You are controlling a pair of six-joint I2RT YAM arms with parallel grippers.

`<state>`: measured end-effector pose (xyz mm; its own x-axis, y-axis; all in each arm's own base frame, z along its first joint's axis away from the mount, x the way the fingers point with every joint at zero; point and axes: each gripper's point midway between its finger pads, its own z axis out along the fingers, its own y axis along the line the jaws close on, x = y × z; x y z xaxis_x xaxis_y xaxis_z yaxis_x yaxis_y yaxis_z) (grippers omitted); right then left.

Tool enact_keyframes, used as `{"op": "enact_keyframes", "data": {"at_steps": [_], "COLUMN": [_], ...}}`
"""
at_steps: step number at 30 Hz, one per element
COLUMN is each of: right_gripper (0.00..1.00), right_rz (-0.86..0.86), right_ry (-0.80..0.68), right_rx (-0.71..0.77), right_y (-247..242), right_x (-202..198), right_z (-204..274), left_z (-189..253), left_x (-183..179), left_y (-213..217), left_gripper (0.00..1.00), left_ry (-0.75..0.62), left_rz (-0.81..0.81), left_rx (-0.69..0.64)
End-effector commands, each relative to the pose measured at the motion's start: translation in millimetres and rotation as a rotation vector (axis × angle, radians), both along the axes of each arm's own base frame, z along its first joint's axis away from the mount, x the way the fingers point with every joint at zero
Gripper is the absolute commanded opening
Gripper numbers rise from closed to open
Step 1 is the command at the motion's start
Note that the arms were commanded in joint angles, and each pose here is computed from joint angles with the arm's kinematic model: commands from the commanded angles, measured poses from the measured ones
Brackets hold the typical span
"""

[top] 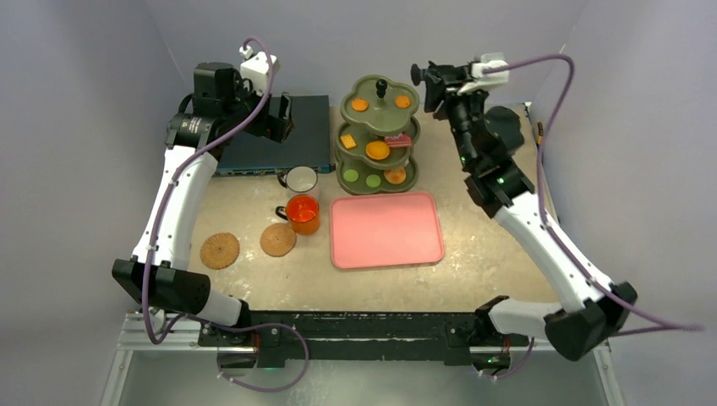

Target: Serve the afternoon tea

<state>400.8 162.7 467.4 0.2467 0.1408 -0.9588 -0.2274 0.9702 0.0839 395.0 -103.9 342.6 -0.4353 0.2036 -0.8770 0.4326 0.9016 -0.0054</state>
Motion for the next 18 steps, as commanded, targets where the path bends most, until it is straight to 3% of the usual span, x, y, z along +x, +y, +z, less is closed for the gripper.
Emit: {"op": "enact_keyframes", "data": {"at_steps": [1,4,11,18], "right_gripper": [0.49,0.47,0.48,0.49], "right_rz": [0.097,0.131,0.252,0.234], "right_ry": [0.102,0.193,0.57,0.902], "right_rx": [0.134,0.211,0.391,0.594], "right_y": [-0.3,-3.0,11.5,24.1], "right_x": [-36.0,-56.1,-109.1,-136.4], "right_z": [-19.2,-42.3,-130.5,-216.5], "left_z": [26.0,28.2,28.9,30.9], "left_x": [-1.6,-2.7,-6.0,-7.6], "left_y": [4.6,6.5,7.5,6.9], "left_gripper": [0.99,0.99,0.99,0.99], "left_ry": [-0.072,-0.084,-0.101,-0.116], "left_rz": [0.018,0.019,0.017,0.02], "left_rx": [-0.015,-0.002,0.001,-0.014]}}
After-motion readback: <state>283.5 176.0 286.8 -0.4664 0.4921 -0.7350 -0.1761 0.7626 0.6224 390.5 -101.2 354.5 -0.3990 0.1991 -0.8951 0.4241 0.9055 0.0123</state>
